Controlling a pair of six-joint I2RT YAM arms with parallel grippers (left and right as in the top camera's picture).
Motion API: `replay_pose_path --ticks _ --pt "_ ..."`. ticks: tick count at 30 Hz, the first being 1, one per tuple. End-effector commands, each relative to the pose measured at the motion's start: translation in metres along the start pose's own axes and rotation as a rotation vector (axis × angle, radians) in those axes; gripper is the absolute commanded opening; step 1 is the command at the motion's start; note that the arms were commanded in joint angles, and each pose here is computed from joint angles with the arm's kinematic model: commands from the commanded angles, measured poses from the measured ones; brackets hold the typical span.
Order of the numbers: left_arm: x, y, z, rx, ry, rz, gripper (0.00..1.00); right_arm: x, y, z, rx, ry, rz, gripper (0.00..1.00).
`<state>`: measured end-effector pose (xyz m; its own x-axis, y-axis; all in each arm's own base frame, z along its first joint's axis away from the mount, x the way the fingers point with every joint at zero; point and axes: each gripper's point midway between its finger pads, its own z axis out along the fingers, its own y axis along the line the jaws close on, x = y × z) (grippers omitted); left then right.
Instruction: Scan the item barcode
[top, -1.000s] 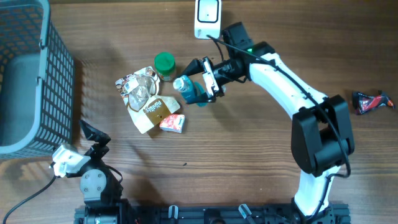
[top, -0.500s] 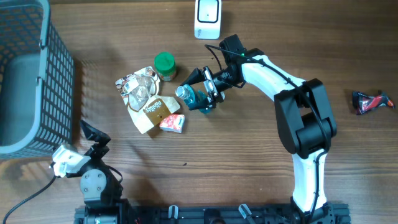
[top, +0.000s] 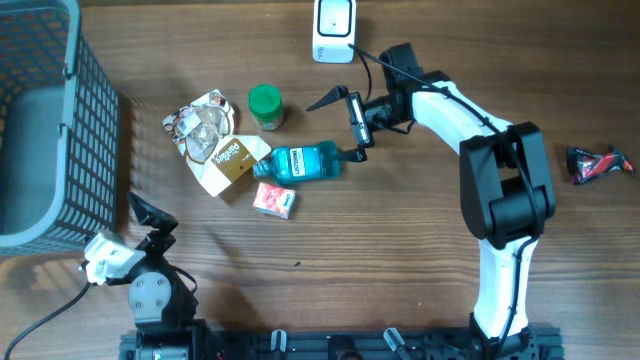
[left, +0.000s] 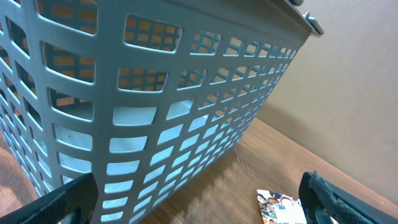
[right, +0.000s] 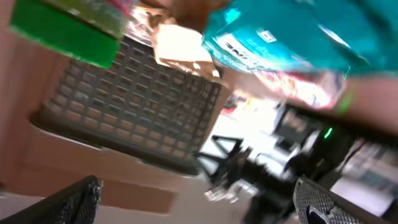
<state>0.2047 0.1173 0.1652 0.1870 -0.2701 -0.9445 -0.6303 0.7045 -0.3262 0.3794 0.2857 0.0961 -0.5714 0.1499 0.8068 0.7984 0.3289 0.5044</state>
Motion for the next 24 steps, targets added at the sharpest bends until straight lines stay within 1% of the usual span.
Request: replay_pose_path --ticks 1,3,6,8,10,11,12,13,15,16,17,19,21,22,24 --pt "0.0 0.002 0.0 -0.011 -0.003 0.002 1.0 -0.024 -0.01 -0.012 0.137 -0.249 -0.349 1.0" --pt "0.0 0.003 0.0 -0.011 -0.003 0.002 1.0 -0.023 -0.012 -0.036 0.262 -0.416 -0.471 1.0" --pt "0.0 0.003 0.0 -0.011 -0.003 0.002 1.0 -0.006 0.004 -0.065 0.349 -0.558 -0.668 1.0" --pt "0.0 0.002 0.0 -0.011 -0.002 0.003 1.0 0.005 0.016 -0.087 0.418 -0.68 -0.799 1.0" --pt "0.0 0.003 0.0 -0.011 -0.003 0.002 1.0 0.015 0.022 -0.1 0.525 -0.785 -0.937 1.0" --pt "0.0 0.003 0.0 -0.011 -0.003 0.002 1.0 0.019 0.024 -0.101 0.613 -0.838 -1.015 1.0" --pt "0.0 0.002 0.0 -0.011 -0.003 0.002 1.0 0.022 0.023 -0.094 0.68 -0.838 -1.094 1.0" --pt "0.0 0.003 0.0 -0.011 -0.003 0.002 1.0 0.025 0.02 -0.086 0.726 -0.829 -1.136 1.0" --pt "0.0 0.002 0.0 -0.011 -0.002 0.002 1.0 0.026 0.006 -0.067 0.857 -0.825 -1.169 1.0" --pt "0.0 0.002 0.0 -0.011 -0.003 0.002 1.0 0.025 0.002 -0.062 0.898 -0.823 -1.185 1.0" --pt "0.0 0.003 0.0 -0.011 -0.003 0.002 1.0 0.027 -0.001 -0.055 0.954 -0.795 -1.248 1.0" --pt "0.0 0.003 0.0 -0.011 -0.003 0.002 1.0 0.025 -0.002 -0.055 1.064 -0.787 -1.344 1.0" --pt "0.0 0.003 0.0 -0.011 -0.003 0.003 1.0 0.024 -0.005 -0.052 1.15 -0.702 -1.473 0.99" --pt "0.0 0.003 0.0 -0.011 -0.003 0.002 1.0 0.024 -0.007 -0.052 1.194 -0.657 -1.534 1.0" --pt "0.0 0.002 0.0 -0.011 -0.002 0.002 1.0 0.022 -0.003 -0.05 1.228 -0.605 -1.639 1.0"
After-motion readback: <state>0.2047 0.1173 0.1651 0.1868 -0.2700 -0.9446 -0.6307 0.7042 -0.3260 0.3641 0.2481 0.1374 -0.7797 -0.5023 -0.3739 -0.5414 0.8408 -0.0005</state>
